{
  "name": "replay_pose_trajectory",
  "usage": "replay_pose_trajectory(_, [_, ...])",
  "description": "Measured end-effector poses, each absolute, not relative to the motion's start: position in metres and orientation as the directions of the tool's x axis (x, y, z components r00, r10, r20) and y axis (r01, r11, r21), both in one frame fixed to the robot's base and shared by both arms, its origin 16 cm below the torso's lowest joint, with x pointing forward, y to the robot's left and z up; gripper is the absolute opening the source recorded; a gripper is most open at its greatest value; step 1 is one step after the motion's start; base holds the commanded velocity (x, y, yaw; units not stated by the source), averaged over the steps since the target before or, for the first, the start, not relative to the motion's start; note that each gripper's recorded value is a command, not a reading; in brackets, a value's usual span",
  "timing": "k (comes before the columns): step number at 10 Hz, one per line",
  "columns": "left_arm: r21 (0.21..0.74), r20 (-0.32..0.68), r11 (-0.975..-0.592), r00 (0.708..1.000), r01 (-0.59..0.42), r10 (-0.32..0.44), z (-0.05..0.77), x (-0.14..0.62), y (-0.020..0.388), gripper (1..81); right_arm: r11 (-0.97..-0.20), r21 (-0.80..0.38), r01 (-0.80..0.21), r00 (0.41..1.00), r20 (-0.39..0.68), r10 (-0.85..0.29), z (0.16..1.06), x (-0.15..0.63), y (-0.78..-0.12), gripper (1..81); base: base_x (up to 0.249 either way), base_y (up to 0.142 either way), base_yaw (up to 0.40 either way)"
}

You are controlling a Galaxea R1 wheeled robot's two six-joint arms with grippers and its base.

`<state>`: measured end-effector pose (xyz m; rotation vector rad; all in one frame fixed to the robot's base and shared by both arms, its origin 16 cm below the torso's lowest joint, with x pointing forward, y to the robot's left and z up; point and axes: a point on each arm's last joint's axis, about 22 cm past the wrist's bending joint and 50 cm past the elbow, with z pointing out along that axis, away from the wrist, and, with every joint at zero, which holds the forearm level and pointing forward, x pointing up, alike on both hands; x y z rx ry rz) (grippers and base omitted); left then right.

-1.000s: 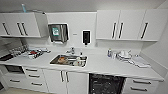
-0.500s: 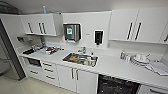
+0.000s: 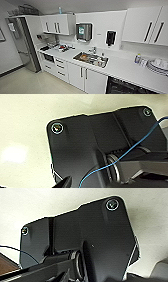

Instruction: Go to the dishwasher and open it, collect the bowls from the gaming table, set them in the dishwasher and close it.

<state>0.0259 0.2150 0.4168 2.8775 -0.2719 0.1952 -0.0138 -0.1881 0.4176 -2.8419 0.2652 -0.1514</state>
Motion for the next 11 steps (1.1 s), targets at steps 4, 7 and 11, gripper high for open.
replay_pose_trajectory(4, [0.22,0.155,-0.954,0.973,-0.202,-0.17,0.416,0.027,0.217,81.1,-0.946,-0.281,-0.163,0.978,0.079,-0.192,0.417,-0.014,-0.193,81.1,0.0,0.0,0.364])
replay_pose_trajectory(7, [0.226,0.157,-0.953,0.973,-0.204,-0.171,0.417,0.029,0.212,81.1,-0.949,-0.268,-0.163,0.978,0.079,-0.19,0.417,-0.017,-0.205,81.1,0.0,0.0,0.364])
replay_pose_trajectory(11, [0.225,0.156,-0.953,0.972,-0.205,-0.173,0.417,0.03,0.212,81.1,-0.938,-0.307,-0.161,0.978,0.076,-0.193,0.42,-0.017,-0.192,81.1,0.0,0.0,0.365])
